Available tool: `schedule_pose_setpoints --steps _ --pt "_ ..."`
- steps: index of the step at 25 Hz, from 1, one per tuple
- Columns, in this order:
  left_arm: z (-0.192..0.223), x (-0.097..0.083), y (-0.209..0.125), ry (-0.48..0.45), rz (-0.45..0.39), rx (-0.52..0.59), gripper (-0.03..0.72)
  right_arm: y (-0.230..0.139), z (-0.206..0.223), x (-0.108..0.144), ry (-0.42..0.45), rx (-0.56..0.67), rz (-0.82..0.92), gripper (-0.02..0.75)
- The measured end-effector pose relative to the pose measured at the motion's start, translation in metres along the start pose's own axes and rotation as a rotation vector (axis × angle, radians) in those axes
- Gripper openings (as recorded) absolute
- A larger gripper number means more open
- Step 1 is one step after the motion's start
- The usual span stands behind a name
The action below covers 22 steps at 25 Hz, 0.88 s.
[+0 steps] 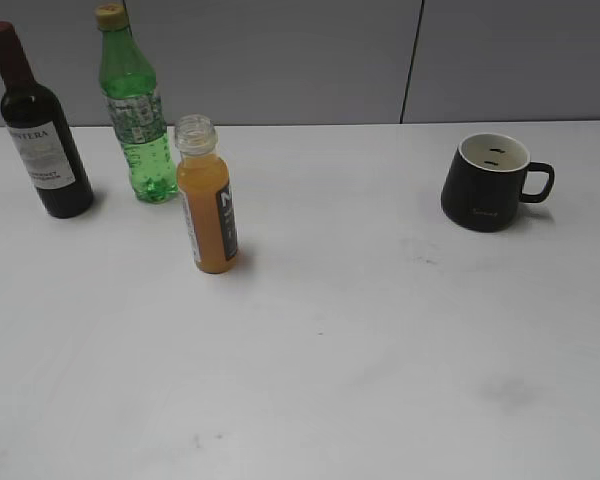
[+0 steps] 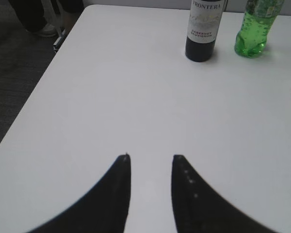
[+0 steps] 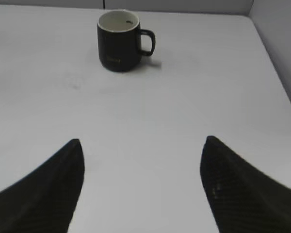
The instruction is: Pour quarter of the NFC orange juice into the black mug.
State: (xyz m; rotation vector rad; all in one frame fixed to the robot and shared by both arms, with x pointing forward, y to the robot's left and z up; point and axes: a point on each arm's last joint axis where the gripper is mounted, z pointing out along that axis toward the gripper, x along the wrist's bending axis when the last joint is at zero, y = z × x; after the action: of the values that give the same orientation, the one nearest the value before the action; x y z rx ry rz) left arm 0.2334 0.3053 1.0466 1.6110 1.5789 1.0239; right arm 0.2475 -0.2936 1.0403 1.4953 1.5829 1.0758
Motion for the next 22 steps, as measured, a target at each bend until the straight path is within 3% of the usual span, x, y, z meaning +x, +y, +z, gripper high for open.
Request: schedule_pose_setpoints --steps 9,22 --pt "0.000 0.000 0.000 0.000 0.000 0.000 0.232 0.041 0.030 -0.004 -0.034 -0.264 -0.027 0.568" --pt "0.000 0.000 0.000 0.000 0.000 0.000 0.232 0.049 0.143 -0.010 -0.045 -0.336 -0.031 0.571"
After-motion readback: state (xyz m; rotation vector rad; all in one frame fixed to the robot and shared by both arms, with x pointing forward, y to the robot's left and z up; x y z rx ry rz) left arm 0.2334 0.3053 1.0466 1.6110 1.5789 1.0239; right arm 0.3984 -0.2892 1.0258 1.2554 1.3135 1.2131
